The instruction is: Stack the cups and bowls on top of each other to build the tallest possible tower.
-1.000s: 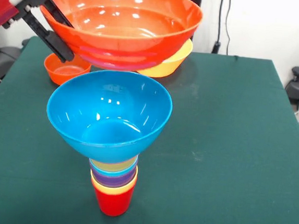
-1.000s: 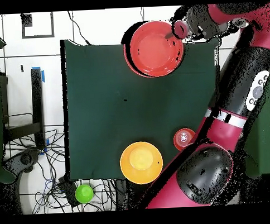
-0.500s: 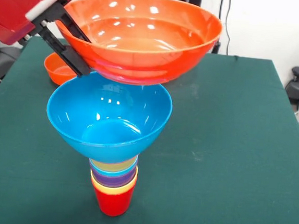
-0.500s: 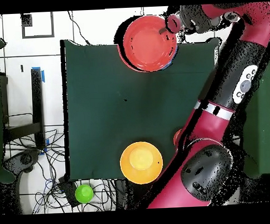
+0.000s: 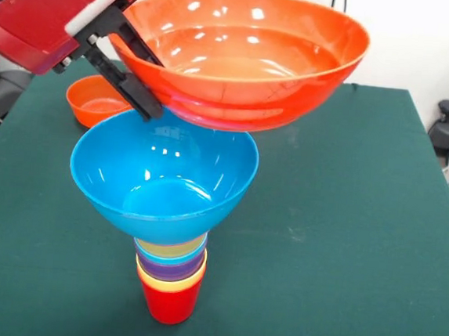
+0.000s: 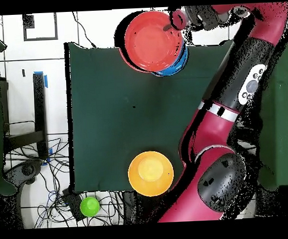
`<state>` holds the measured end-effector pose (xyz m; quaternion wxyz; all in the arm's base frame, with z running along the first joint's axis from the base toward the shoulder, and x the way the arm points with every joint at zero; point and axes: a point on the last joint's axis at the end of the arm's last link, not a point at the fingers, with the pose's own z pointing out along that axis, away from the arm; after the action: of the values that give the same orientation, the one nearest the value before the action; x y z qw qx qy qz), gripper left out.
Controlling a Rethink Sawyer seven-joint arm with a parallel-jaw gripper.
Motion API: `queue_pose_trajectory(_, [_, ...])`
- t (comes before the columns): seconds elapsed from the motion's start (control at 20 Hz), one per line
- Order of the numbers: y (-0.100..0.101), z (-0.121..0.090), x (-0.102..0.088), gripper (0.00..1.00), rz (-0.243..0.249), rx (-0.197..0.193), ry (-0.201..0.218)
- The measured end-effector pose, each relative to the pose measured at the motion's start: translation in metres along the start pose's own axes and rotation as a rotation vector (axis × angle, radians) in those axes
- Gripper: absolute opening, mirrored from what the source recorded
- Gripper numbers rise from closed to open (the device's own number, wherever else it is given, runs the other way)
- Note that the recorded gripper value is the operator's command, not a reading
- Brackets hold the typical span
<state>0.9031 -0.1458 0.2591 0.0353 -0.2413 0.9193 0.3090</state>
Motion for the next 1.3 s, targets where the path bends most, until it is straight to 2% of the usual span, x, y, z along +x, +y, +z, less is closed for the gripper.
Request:
queue_pose_trajectory(0.3, [0.004,-0.012,-0.005,0.00,0.009,-0.004,0.002])
queue_pose_trajectory(0.7, [-0.003,-0.031,-0.008,0.00,0.037,0.016,-0.029])
queue_pose_trajectory(1.3, [-0.016,-0.029,-0.006,0.00,0.071,0.021,-0.036])
